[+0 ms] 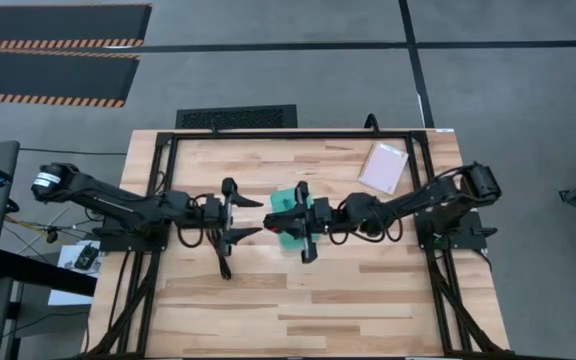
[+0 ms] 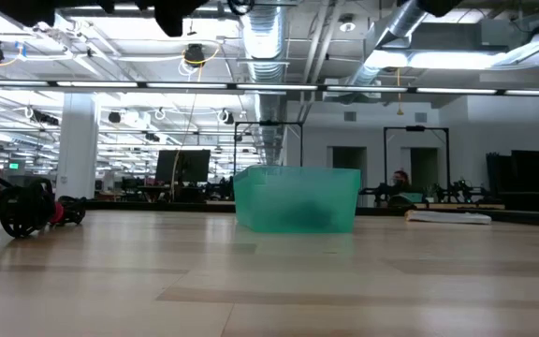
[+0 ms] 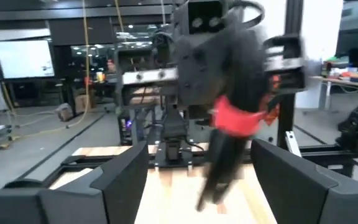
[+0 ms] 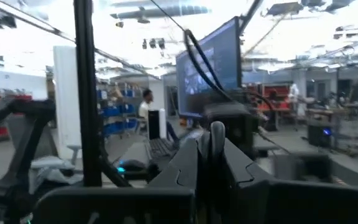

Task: Pick and place USB-C Cables
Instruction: Put the right black charger cable into the green bin

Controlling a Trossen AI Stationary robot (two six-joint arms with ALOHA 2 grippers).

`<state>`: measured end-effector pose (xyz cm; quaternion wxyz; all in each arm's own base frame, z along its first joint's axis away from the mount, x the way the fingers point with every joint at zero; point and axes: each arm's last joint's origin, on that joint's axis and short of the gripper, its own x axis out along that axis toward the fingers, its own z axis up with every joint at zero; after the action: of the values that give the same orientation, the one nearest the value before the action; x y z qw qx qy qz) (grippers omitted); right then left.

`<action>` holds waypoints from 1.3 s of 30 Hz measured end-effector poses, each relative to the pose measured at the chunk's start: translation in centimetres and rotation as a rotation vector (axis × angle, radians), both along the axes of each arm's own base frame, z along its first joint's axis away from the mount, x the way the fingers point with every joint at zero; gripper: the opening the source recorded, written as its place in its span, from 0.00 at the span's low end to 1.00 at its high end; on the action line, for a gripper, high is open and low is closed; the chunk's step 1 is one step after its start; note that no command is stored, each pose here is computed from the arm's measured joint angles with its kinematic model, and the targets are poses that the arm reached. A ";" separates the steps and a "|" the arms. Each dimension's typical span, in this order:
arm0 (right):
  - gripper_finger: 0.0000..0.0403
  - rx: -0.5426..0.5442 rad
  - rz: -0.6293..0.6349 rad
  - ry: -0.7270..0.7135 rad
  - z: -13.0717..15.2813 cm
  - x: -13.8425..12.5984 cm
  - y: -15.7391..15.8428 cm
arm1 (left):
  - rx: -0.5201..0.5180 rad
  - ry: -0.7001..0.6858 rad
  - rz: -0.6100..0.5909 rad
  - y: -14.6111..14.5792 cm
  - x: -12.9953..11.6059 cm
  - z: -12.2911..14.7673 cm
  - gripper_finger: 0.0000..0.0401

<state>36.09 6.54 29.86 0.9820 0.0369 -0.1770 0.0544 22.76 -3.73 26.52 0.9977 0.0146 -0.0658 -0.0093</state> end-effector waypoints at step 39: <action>0.10 0.004 0.031 -0.015 0.1 1.2 -0.7 | -0.068 -0.044 -0.135 -0.2 1.3 0.2 0.69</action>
<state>37.31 5.80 29.94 0.9796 0.0413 -0.1839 0.0694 24.08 -3.89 26.67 0.9930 -0.0234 -0.0888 -0.0741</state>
